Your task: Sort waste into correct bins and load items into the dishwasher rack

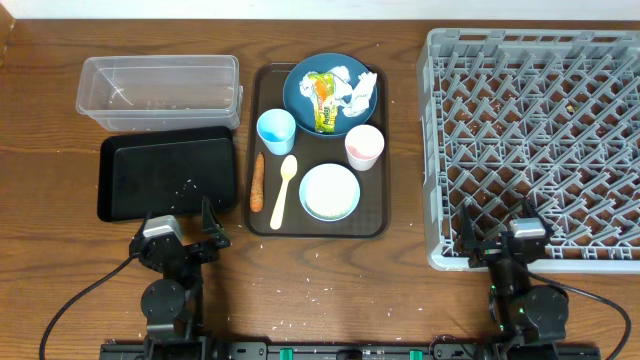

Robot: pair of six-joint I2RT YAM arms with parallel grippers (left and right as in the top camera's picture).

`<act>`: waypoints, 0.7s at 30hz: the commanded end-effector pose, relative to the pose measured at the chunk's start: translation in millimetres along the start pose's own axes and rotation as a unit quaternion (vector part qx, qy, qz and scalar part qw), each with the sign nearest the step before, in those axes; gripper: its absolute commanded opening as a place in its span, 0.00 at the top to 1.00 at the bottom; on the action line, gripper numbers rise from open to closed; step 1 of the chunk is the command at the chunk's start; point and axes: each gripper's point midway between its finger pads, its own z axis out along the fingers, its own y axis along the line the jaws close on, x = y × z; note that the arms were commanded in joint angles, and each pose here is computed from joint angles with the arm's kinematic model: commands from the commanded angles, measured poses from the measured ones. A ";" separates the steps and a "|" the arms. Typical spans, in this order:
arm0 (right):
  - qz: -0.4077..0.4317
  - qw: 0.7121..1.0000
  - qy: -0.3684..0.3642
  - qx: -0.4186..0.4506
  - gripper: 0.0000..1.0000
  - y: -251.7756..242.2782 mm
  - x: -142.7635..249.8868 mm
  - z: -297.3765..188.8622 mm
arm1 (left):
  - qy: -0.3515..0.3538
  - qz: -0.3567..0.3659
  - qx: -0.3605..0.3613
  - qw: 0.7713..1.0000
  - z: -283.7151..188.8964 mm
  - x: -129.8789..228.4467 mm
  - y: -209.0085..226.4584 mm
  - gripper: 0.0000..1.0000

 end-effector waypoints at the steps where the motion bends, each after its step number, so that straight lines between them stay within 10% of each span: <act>1: -0.007 1.000 -0.018 0.001 0.01 -1.2 -8.3 0.2 | 0.026 0.006 0.012 1.000 0.5 15.6 -3.2 0.02; 21: -0.009 0.996 -0.079 -0.045 0.01 13.8 -101.0 -0.7 | 0.014 0.004 0.052 0.999 14.6 -84.5 -35.8 0.02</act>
